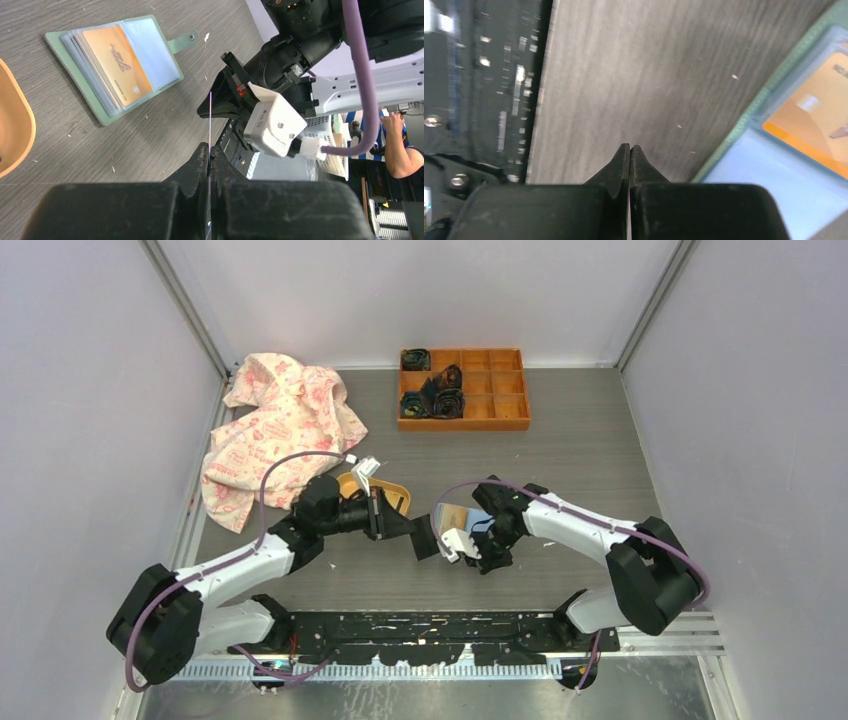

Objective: Put the credit cards into the card holder
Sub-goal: Insert the credit card into the card holder.

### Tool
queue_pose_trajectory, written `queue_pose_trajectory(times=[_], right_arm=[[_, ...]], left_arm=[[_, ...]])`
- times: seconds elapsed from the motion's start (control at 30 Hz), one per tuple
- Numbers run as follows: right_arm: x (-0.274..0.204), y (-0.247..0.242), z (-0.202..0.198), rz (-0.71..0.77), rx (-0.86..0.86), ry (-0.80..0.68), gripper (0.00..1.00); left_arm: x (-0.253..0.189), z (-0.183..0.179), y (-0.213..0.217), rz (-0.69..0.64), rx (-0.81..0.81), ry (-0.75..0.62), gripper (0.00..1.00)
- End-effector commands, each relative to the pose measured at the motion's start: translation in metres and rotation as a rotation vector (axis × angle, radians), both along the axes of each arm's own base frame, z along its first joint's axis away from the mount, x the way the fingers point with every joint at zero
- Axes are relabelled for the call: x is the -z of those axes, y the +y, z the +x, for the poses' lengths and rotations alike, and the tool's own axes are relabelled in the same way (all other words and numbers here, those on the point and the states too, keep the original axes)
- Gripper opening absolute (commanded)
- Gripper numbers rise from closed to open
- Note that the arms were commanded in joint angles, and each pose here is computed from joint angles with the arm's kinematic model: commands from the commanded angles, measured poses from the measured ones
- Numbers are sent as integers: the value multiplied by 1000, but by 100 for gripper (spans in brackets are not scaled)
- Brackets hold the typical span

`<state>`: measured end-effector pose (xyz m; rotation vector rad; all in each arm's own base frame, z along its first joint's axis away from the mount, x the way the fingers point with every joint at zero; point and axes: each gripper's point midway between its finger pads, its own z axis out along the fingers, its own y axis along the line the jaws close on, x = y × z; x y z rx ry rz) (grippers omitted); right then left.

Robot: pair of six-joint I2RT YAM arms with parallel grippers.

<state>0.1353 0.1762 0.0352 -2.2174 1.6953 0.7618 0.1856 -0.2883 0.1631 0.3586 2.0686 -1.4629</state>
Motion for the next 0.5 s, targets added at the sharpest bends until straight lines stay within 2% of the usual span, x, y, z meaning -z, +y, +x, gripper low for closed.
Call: queue_pose_trajectory(times=[0.0, 0.47], right_arm=[[10, 1, 37, -60, 26, -168, 1], [14, -17, 87, -198, 205, -353, 1]], left_arm=[[-19, 17, -10, -77, -38, -40, 0], [-1, 43, -28, -97, -61, 28, 0]])
